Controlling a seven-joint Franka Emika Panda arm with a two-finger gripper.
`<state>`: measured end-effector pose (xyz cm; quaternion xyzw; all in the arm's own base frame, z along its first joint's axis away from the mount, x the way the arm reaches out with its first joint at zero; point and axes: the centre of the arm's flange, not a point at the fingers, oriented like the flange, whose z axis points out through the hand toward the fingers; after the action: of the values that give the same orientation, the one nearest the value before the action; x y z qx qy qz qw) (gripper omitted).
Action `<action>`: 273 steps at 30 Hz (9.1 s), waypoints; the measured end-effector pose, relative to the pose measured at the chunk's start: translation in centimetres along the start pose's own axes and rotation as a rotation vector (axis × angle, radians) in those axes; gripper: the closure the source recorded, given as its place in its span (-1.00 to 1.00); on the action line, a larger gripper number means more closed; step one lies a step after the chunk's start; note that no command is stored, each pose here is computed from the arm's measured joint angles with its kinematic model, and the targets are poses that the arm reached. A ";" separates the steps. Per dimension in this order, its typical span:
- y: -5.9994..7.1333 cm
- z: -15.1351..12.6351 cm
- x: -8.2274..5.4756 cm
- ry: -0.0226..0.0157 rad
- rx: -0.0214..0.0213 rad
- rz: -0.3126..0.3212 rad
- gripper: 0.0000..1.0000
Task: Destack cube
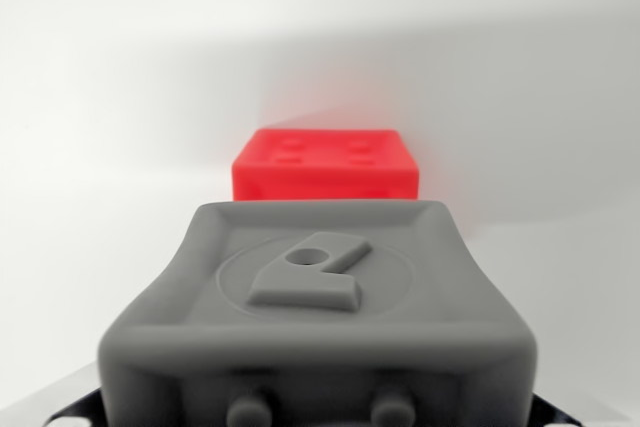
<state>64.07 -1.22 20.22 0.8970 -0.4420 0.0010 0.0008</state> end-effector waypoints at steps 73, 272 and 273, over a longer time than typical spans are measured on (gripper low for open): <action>1.1 -0.1 -12.1 -0.0054 -0.0038 0.088 1.00; 2.0 -16.8 -22.5 -0.0046 0.0060 0.161 -1.00; 2.0 -17.1 -22.5 -0.0048 0.0056 0.161 -1.00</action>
<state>48.79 15.46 37.29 0.8586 -0.5127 0.0001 -0.0028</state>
